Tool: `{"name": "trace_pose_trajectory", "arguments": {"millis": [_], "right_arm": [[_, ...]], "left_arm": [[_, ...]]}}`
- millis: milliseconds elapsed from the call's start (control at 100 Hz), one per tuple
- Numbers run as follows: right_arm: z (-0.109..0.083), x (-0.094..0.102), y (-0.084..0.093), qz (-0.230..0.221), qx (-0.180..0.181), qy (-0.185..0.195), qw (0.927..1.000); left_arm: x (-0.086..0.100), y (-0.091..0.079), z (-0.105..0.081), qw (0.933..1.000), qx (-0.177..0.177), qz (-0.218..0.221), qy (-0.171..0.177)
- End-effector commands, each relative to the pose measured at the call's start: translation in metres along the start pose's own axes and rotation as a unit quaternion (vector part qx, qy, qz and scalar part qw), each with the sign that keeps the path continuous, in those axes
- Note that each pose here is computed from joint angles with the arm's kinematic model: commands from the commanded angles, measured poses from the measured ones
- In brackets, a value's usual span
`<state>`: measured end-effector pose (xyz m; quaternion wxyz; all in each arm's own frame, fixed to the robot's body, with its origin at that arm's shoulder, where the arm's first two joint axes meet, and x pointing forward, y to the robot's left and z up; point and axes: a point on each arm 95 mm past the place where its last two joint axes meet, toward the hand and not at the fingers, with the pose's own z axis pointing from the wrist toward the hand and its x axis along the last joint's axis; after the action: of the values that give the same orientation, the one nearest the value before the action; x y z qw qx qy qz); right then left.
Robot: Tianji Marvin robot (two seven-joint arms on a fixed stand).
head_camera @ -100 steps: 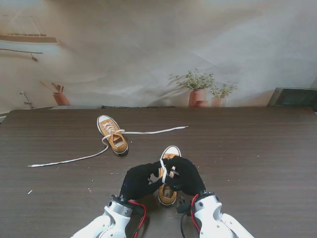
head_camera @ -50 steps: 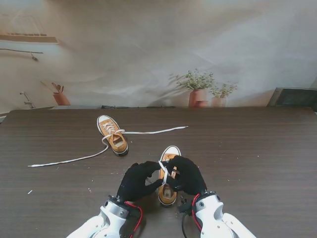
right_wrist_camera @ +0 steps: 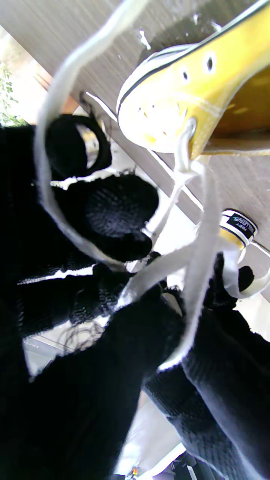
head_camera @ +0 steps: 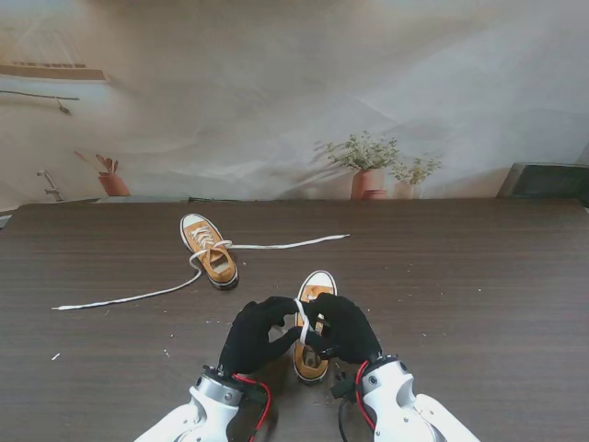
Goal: Tie the shoelaces into a bow on the shoes
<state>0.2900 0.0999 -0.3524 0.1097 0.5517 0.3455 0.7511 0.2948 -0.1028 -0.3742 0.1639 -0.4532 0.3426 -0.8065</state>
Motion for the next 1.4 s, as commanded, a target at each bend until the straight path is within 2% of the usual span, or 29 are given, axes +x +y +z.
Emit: {"name": "trace_pose_trajectory", "arguments": {"millis": [0,210,390,940,1100,1210,1390], "right_arm": [[-0.001,0.001,-0.002,0.000,0.013,0.003,0.9999],[-0.001,0.004,-0.005,0.004,0.029,0.009,0.9995],[0.000,0.004,-0.009,0.001,0.043,0.013,0.9990],[0.002,-0.004,-0.005,-0.022,0.019,-0.002,0.9996],[0.002,-0.004,-0.005,-0.023,0.018,-0.001,0.9996],[0.002,-0.003,-0.005,-0.022,0.019,-0.001,0.9996],[0.001,-0.003,-0.005,-0.022,0.020,0.000,0.9996]], "left_arm": [[0.006,0.002,0.003,1.0000,-0.001,-0.004,0.002],[0.006,0.004,0.006,0.9998,0.019,-0.002,-0.001],[0.007,0.005,0.006,0.9997,0.022,-0.007,-0.005],[-0.007,0.002,-0.006,0.9974,-0.053,-0.036,-0.033],[-0.008,0.002,-0.006,0.9967,-0.056,-0.043,-0.040],[-0.007,0.004,-0.006,0.9972,-0.038,-0.050,-0.041],[-0.007,0.003,-0.006,0.9971,-0.039,-0.052,-0.038]]}}
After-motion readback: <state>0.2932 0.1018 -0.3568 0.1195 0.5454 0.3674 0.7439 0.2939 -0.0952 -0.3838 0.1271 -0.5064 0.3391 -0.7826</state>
